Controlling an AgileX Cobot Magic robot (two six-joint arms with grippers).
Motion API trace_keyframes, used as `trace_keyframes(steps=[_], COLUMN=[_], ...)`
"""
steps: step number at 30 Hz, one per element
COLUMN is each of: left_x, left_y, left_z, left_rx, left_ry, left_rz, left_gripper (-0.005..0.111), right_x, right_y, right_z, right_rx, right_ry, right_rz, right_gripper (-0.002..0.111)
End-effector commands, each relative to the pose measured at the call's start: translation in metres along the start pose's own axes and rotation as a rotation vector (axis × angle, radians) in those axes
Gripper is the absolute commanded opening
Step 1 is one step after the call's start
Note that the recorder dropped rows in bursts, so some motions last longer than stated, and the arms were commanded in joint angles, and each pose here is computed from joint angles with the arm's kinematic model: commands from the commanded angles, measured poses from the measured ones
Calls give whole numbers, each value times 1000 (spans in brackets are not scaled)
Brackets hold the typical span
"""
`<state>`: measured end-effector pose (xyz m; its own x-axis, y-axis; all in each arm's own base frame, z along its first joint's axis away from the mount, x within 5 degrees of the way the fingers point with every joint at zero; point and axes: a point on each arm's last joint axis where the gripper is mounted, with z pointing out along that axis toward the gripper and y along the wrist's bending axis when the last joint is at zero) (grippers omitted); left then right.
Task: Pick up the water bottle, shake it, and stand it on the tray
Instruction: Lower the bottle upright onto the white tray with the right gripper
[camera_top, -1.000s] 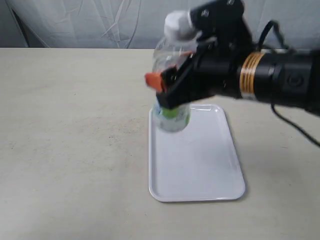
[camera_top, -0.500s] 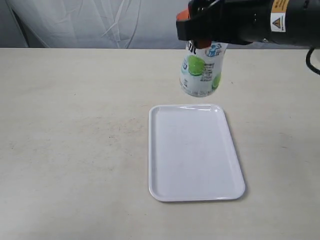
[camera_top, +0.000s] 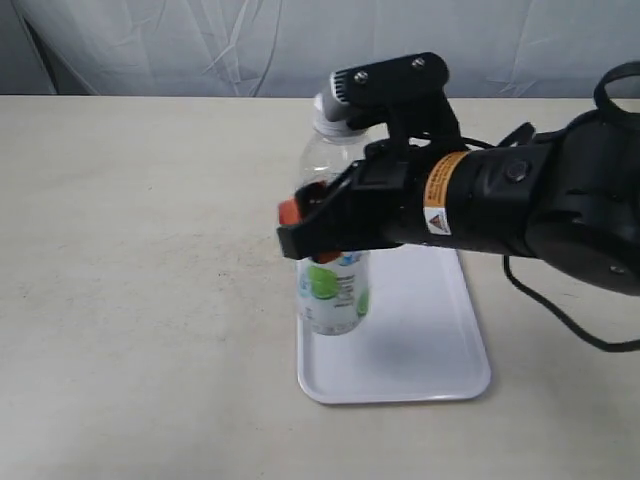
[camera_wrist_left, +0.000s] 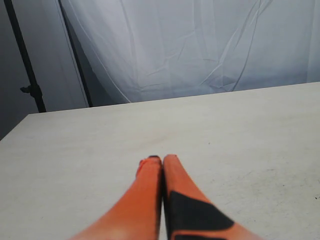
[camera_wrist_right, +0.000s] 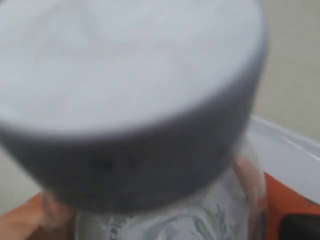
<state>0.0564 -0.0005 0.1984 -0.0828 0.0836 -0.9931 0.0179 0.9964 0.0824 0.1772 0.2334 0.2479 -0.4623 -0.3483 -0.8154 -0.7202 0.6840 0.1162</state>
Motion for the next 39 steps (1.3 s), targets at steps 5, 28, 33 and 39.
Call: trace_keyframes(steps=[5,28,33,39], left_x=[0,0,0,0], left_y=[0,0,0,0], left_z=[0,0,0,0], left_rx=[6,6,6,6], left_ry=[-14,-14,-14,-14], left_rz=[-3,-3,-3,-3], left_gripper=[2,2,2,2], right_x=[-2,-18,-21,-13], right_y=[-28,15,11,12], right_z=[-7,-2,-2,-1], right_rx=[180,-81,-80,-115], right_ry=[98,-114,-136,-162], right_rz=[2,-60,-88,-133], right_gripper=[-1,-1,-1,-1])
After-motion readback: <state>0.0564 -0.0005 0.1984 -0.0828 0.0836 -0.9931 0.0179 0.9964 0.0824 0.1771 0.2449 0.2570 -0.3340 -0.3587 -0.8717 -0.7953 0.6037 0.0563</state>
